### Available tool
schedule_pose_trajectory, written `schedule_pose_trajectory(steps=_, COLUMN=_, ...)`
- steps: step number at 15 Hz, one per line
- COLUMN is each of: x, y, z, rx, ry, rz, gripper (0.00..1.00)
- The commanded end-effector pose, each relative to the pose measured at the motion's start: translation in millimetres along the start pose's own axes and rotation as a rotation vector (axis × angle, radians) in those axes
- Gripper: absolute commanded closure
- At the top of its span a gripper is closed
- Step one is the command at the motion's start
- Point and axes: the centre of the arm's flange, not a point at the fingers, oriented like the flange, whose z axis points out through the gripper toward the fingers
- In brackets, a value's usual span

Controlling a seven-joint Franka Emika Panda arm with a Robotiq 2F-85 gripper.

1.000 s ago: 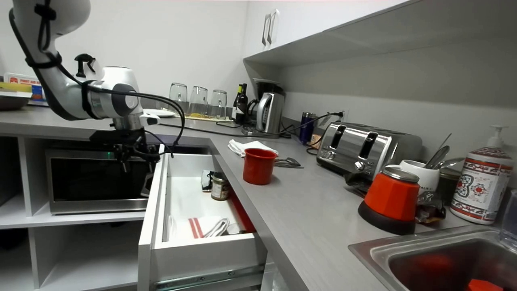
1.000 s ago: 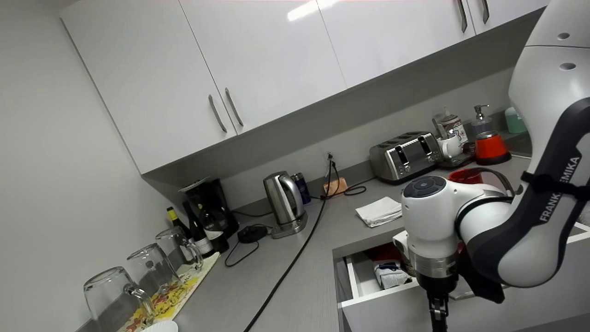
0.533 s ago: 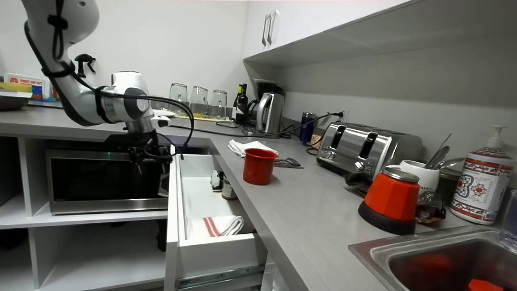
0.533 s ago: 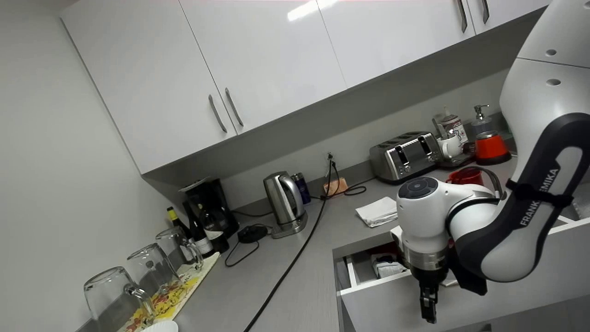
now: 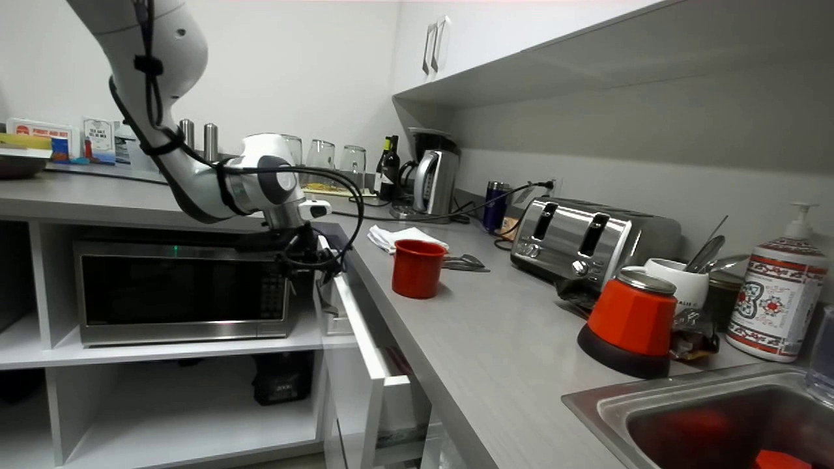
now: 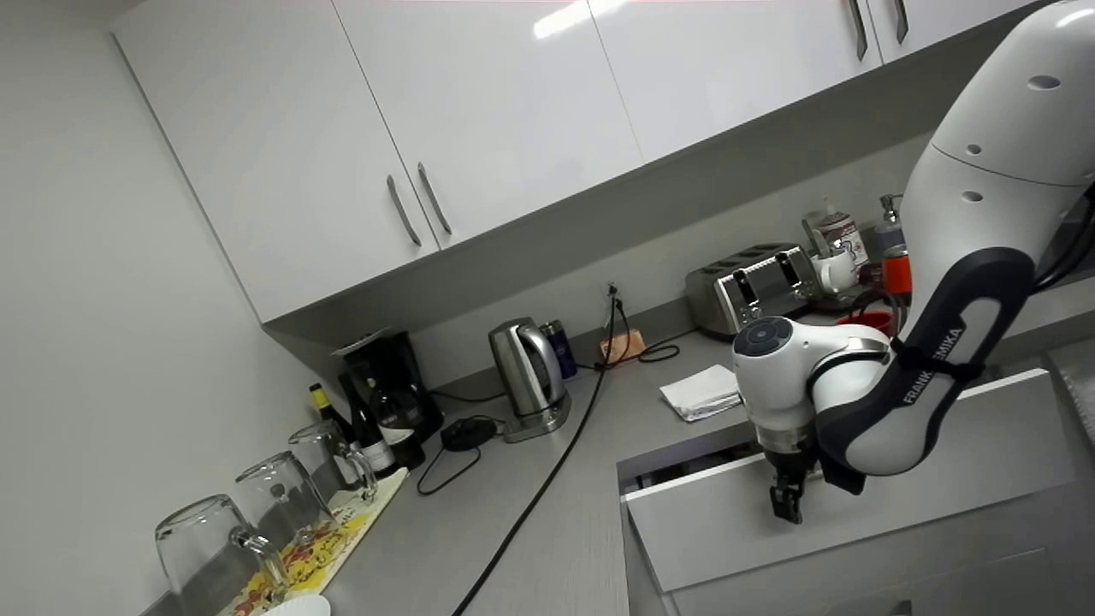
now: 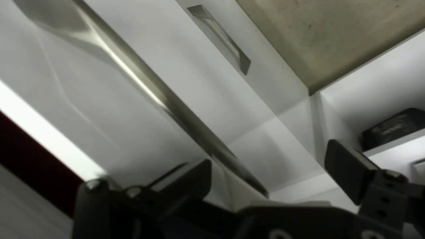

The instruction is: Open the topmost drawer, remove a red mug from it, put the mug on the counter, and then close the drawer

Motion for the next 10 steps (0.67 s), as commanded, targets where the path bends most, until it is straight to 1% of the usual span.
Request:
schedule_pose_trajectory(steps=1, x=31.1, y=59.7, z=20.2, rx=-0.101, ry=-0.007, rz=0.121, gripper=0.00)
schedule_pose_trajectory(steps=2, x=29.6, y=67.3, z=17.8, rx=-0.107, ry=-0.004, rz=0.140, gripper=0.00)
schedule_pose_trajectory(steps=3, x=24.6, y=59.5, z=13.4, rx=-0.106, ry=-0.003, rz=0.141, gripper=0.00)
schedule_pose_trajectory(steps=5, x=11.5, y=39.1, z=-5.0, rx=-0.107, ry=0.032, rz=0.111, gripper=0.00)
schedule_pose_trajectory(steps=7, x=-0.9, y=17.3, z=-27.5, rx=-0.093, ry=0.085, rz=0.042, gripper=0.00)
schedule_pose_trajectory(steps=8, x=-7.7, y=5.2, z=-40.6, rx=-0.076, ry=0.126, rz=0.000, gripper=0.00)
schedule_pose_trajectory(steps=10, x=-30.7, y=-26.5, z=-71.7, rx=0.008, ry=0.199, rz=-0.088, gripper=0.00)
